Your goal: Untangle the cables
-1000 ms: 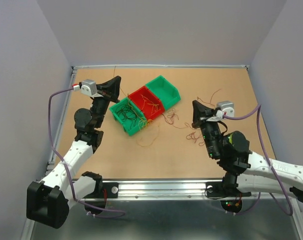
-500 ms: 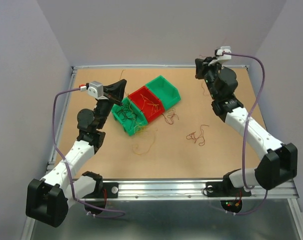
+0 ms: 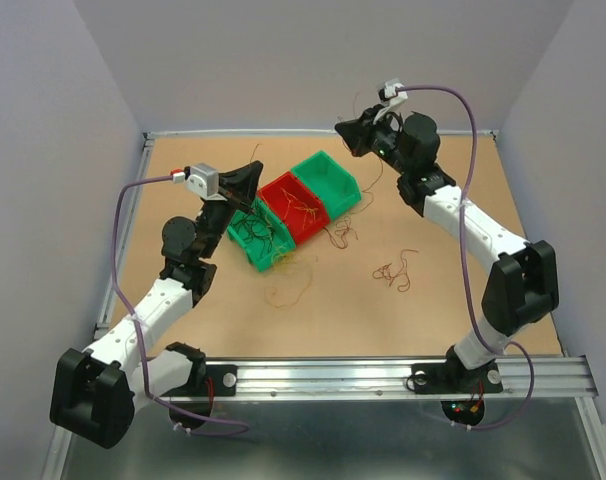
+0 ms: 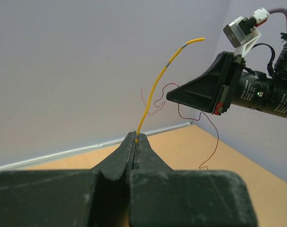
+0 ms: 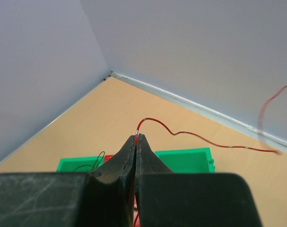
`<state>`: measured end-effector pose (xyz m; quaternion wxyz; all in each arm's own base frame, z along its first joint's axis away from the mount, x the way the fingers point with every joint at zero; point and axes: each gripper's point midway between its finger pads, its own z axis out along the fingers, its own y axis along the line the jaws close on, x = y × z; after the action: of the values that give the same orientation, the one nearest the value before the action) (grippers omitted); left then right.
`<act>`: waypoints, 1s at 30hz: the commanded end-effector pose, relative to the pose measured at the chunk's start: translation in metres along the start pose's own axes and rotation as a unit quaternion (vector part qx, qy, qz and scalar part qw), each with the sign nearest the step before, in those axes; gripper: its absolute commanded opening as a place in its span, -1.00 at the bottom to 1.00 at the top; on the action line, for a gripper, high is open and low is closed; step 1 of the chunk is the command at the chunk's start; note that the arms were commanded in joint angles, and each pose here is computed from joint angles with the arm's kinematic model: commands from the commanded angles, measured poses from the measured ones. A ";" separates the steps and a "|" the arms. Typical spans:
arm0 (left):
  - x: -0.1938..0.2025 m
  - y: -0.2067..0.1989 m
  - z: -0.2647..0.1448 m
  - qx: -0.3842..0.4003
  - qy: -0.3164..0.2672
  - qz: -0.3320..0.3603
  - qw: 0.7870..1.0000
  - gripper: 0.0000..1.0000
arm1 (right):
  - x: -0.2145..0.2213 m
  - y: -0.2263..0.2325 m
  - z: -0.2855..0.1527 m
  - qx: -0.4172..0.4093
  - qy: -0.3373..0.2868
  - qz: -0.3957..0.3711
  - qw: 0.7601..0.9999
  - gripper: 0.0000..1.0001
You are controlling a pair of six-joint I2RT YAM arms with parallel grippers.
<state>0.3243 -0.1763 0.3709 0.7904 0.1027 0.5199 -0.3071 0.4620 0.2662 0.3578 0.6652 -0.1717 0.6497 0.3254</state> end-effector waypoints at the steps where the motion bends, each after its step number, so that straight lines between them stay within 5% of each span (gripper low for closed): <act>1: -0.016 -0.005 0.001 0.009 -0.033 0.016 0.999 -1.00 | -0.021 0.021 0.012 -0.063 -0.025 -0.007 0.998 -0.99; 13: -0.013 -0.008 0.002 0.013 -0.030 0.017 0.999 -1.00 | 0.020 0.030 0.035 -0.150 -0.006 -0.046 0.988 -0.99; 24: -0.009 -0.008 0.003 0.013 -0.026 0.017 0.999 -1.00 | 0.104 0.019 0.036 -0.175 0.059 -0.042 0.982 -0.99; 30: -0.012 -0.010 0.001 0.014 -0.029 0.017 0.999 -1.00 | 0.074 0.012 0.051 -0.149 0.023 -0.059 0.987 -0.99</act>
<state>0.3259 -0.1829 0.3647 0.7868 0.1104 0.5253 -0.3047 0.4786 0.3228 0.2464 0.5795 -0.3063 0.6477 0.3883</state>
